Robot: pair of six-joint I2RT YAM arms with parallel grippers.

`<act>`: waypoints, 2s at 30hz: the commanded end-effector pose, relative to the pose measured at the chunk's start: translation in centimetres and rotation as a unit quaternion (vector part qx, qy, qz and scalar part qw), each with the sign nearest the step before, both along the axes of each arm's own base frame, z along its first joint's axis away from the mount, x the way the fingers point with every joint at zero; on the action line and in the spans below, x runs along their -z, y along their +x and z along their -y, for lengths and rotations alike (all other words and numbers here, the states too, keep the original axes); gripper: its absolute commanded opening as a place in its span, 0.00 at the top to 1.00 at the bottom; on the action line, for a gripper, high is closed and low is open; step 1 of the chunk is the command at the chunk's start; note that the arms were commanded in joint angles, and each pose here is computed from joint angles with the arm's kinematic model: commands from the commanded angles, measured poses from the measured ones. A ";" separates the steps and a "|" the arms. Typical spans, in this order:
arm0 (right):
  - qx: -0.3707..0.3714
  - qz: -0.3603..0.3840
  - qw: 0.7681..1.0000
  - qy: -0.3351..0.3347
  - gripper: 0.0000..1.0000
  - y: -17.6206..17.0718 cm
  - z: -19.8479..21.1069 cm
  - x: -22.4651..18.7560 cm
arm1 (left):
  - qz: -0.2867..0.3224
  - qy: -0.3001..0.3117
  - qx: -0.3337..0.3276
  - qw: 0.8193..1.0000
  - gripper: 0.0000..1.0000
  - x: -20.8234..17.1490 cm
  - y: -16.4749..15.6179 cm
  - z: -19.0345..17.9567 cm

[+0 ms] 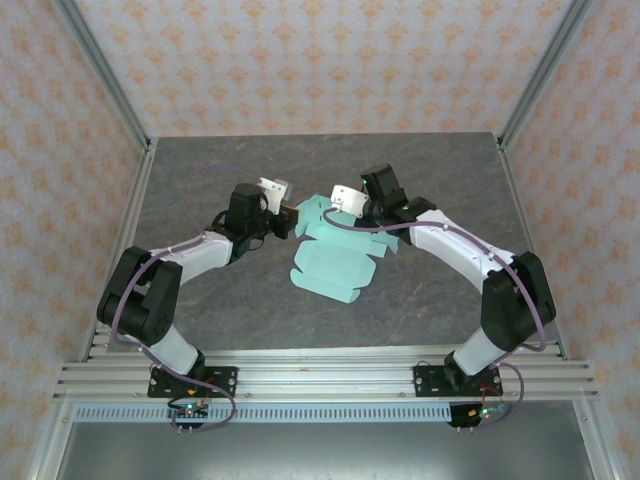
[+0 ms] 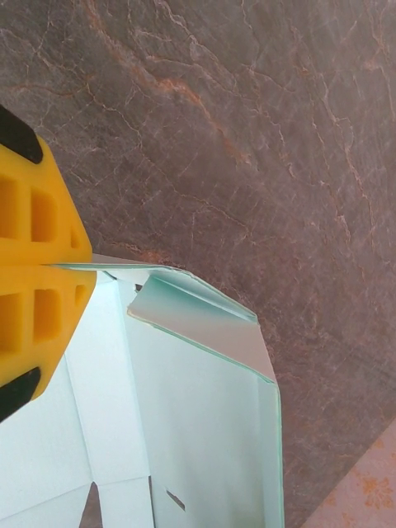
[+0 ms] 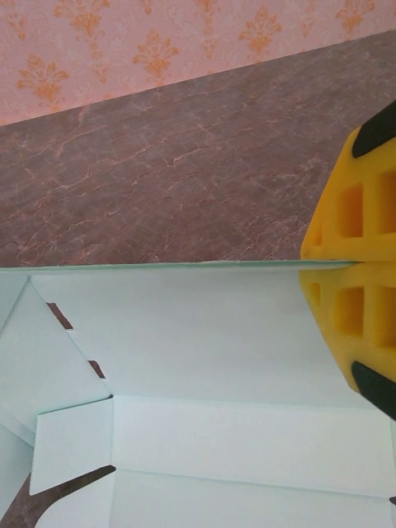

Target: Fold the paper box

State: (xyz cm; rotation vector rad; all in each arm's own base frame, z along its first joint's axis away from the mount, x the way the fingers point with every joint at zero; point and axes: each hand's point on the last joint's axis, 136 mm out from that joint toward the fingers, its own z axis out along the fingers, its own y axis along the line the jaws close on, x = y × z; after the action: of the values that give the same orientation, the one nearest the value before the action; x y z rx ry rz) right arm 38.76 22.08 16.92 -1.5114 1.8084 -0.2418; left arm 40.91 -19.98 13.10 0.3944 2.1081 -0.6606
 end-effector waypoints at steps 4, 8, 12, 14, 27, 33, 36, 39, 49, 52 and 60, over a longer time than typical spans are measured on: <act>0.000 0.041 0.999 -0.011 1.00 0.2 0.9 -1.2 | 0.034 -0.013 -0.010 0.999 0.99 -2.2 -0.2 0.2; 0.000 0.066 0.998 -0.017 1.00 0.6 1.1 -1.7 | 0.037 -0.015 -0.012 0.999 0.99 -2.6 -0.1 0.4; -0.002 0.081 0.997 -0.018 1.00 1.0 0.8 -2.2 | 0.042 -0.017 -0.007 0.999 0.99 -3.2 -0.1 0.9; -0.001 0.087 0.996 -0.021 1.00 1.2 0.8 -2.4 | 0.044 -0.015 -0.002 0.999 0.99 -3.3 -0.2 1.2; 0.008 0.108 0.994 -0.018 1.00 2.0 0.4 -2.8 | 0.044 -0.005 -0.004 0.999 0.98 -3.1 -0.2 2.7; 0.021 0.117 0.993 -0.002 1.00 2.5 0.0 -2.6 | 0.042 -0.005 -0.011 0.999 0.98 -2.7 -0.1 3.9; 0.024 0.123 0.992 0.000 1.00 2.7 0.0 -2.2 | 0.039 -0.009 -0.016 0.999 0.97 -2.3 0.1 4.5; 0.026 0.133 0.991 0.003 1.00 2.9 -0.1 -1.9 | 0.037 -0.010 -0.021 0.999 0.95 -2.0 0.4 5.0; -0.011 0.160 0.987 0.006 1.00 3.3 0.0 -0.8 | 0.028 -0.004 -0.035 0.999 0.88 0.2 1.0 5.5; -0.023 0.167 0.986 0.000 1.00 3.2 0.0 -0.4 | 0.026 -0.001 -0.037 0.999 0.88 0.9 1.1 5.4; -0.040 0.192 0.980 -0.032 1.00 3.2 0.5 1.1 | 0.022 0.009 -0.045 0.999 0.85 1.8 1.1 5.0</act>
State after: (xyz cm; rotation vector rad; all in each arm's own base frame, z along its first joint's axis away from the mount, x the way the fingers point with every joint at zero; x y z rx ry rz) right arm 41.43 20.90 14.78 -1.4780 1.5308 -0.4984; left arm 42.13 -24.30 11.21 0.3118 2.0950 -0.5701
